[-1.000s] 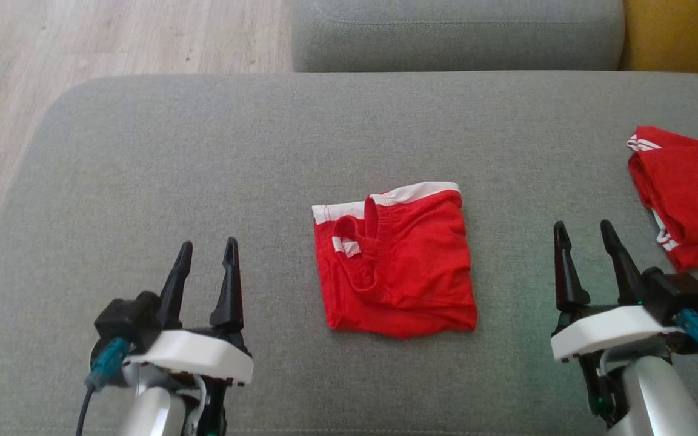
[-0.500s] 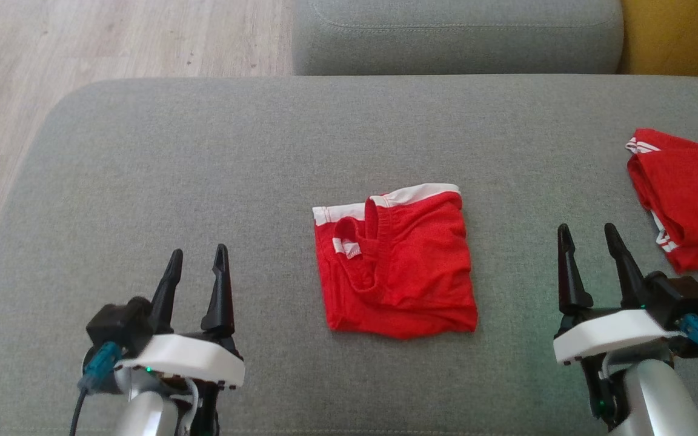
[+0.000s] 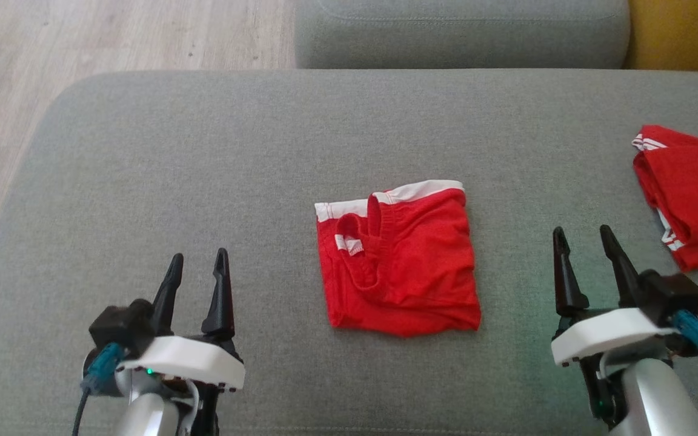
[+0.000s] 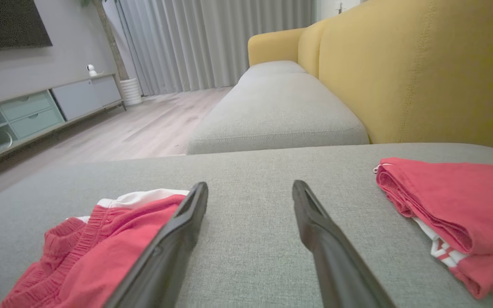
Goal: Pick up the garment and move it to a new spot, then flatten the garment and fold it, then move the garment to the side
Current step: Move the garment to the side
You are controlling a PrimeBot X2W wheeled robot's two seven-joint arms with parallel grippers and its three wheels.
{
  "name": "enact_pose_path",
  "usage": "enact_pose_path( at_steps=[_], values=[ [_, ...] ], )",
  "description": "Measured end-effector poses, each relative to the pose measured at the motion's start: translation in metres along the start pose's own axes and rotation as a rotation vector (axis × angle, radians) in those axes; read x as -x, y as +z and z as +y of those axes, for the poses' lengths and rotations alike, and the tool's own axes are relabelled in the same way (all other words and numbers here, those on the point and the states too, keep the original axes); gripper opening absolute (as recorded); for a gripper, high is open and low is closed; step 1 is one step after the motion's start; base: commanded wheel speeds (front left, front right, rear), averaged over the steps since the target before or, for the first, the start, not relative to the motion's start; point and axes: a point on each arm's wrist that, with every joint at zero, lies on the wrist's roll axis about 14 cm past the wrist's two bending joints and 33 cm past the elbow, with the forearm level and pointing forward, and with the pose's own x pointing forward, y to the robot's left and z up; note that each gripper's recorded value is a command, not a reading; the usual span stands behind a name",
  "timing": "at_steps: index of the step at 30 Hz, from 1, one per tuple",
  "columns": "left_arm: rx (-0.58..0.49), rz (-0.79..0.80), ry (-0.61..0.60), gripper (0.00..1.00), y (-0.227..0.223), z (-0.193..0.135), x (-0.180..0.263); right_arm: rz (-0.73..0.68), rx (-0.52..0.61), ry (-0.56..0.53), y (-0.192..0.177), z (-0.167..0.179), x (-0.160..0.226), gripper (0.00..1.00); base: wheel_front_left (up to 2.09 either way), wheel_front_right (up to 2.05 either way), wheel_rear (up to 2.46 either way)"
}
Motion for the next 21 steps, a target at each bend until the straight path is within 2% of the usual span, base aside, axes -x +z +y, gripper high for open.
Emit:
enact_pose_path(
  at_steps=[9, 11, 21],
  values=[
    [-0.003, 0.012, 0.017, 1.00, -0.004, 0.006, -0.003, 0.107, 0.073, 0.046, 0.000, 0.012, -0.029, 1.00, 0.00, 0.00, 0.00],
    [-0.005, 0.002, 0.026, 1.00, -0.001, 0.009, -0.006, 0.180, 0.096, 0.075, -0.003, 0.022, -0.043, 1.00, 0.00, 0.00, 0.00],
    [-0.009, 0.008, 0.105, 1.00, -0.002, 0.031, -0.003, 0.516, 0.061, 0.178, -0.067, 0.050, -0.050, 1.00, 0.00, 0.00, 0.00]
  ],
)
